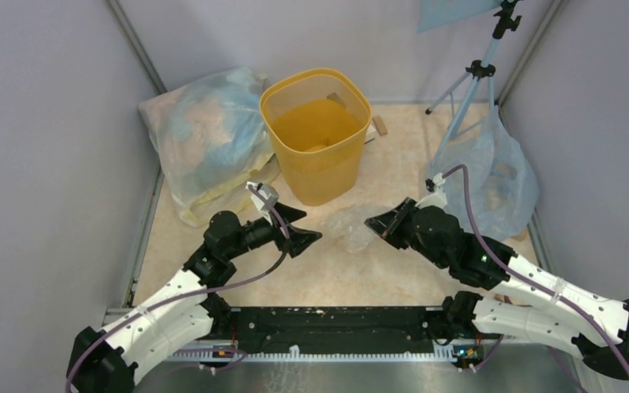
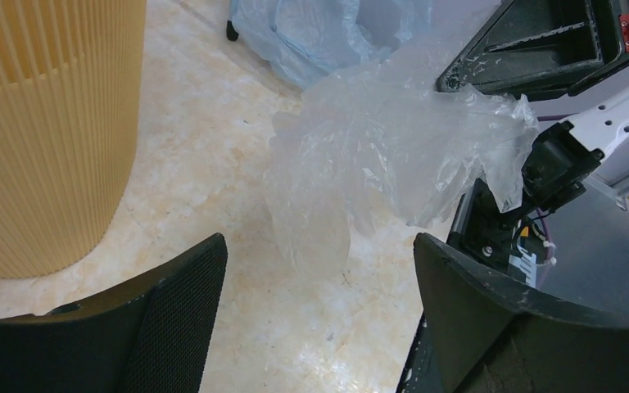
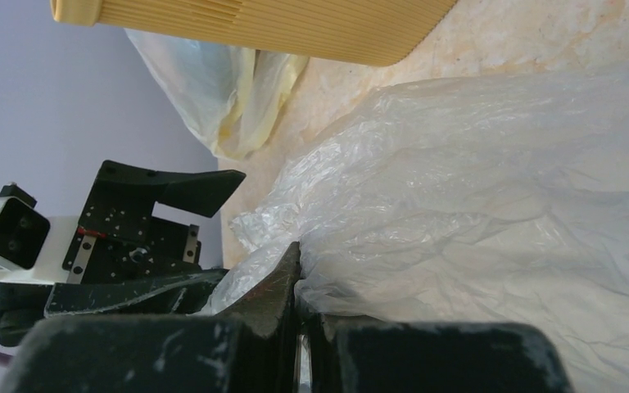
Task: Put the trash bags into the trash bin
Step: Unfold the trash bag at the center of the board.
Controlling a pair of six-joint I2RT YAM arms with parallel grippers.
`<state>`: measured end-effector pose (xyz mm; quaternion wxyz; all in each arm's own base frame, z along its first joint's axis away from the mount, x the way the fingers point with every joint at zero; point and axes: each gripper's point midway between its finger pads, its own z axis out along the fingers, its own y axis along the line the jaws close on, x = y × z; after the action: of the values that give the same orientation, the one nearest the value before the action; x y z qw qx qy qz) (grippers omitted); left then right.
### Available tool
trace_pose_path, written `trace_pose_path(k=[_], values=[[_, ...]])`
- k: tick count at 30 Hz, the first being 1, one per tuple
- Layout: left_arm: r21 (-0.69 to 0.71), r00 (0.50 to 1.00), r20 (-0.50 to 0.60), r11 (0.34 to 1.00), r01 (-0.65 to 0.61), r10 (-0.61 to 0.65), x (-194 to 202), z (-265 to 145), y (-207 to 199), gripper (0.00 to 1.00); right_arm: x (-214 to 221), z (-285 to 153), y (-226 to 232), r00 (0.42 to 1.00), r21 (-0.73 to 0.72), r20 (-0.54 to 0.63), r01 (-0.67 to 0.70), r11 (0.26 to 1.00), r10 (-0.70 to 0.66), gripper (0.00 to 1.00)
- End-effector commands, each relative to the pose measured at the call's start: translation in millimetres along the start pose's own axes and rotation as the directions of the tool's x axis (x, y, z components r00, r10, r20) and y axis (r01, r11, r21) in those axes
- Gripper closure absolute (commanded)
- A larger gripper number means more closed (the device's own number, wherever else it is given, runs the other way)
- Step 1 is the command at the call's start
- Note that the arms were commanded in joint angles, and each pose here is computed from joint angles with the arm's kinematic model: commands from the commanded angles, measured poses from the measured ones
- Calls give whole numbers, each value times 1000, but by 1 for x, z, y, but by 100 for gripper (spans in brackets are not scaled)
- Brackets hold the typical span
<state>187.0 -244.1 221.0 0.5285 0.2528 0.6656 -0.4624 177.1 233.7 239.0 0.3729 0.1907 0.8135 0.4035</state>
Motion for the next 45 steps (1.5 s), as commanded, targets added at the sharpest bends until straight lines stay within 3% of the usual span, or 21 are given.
trace_pose_path(k=[1, 5, 8, 14, 15, 18, 22, 24, 25, 27, 30, 34, 38, 45], values=[[75, 997, 45, 995, -65, 62, -9, 11, -10, 12, -8, -6, 22, 1000, -50, 11, -27, 998, 27, 100], [78, 998, -2, 995, -61, 61, 4, 21, -5, 18, -6, -4, 22, 1000, -47, 3, -23, 999, 23, 100], [78, 998, -12, 995, -60, 61, 8, 26, -2, 32, -5, -2, 22, 1000, -45, 2, -23, 999, 23, 100], [1, 996, 9, 996, -85, 85, -7, 29, 9, 100, -4, 0, 16, 1000, -23, 5, -10, 1000, 10, 100], [-29, 997, -6, 997, -74, 74, -8, 26, 12, 100, -7, 0, 14, 1000, -9, 19, -3, 1000, 3, 100], [-111, 998, -9, 992, -62, 61, -22, 17, 17, 100, -23, -2, 0, 994, 66, 95, 49, 997, -55, 87], [-184, 999, -39, 983, -5, -2, -36, 6, 16, 100, -53, -4, -6, 951, 157, 207, 201, 967, -231, 61], [-204, 997, -58, 979, 29, -42, -40, 2, 13, 100, -57, -3, 16, 881, 109, 182, 423, 899, -437, 51], [-198, 997, -65, 979, 39, -53, -45, 0, 8, 100, -44, -3, 33, 826, 15, 124, 553, 833, -550, 43], [-191, 994, -76, 980, 64, -79, -54, -2, 0, 100, -37, -6, 46, 764, -46, 71, 645, 763, -642, 26], [-224, 988, -103, 970, 92, -118, -66, -6, -4, 100, -27, -8, 49, 696, -102, 27, 716, 691, -717, 15], [-259, 981, -125, 960, 111, -147, -76, -10, -7, 100, -27, -16, 43, 660, -99, 12, 748, 656, -751, 12], [-237, 982, -102, 963, 130, -158, -86, -9, -13, 100, -18, -27, 56, 630, -209, 33, 764, 611, -776, 11], [-96, 977, -103, 979, 179, -189, -87, 4, -35, 100, -9, -19, 86, 646, -270, 88, 749, 606, -759, 10]])
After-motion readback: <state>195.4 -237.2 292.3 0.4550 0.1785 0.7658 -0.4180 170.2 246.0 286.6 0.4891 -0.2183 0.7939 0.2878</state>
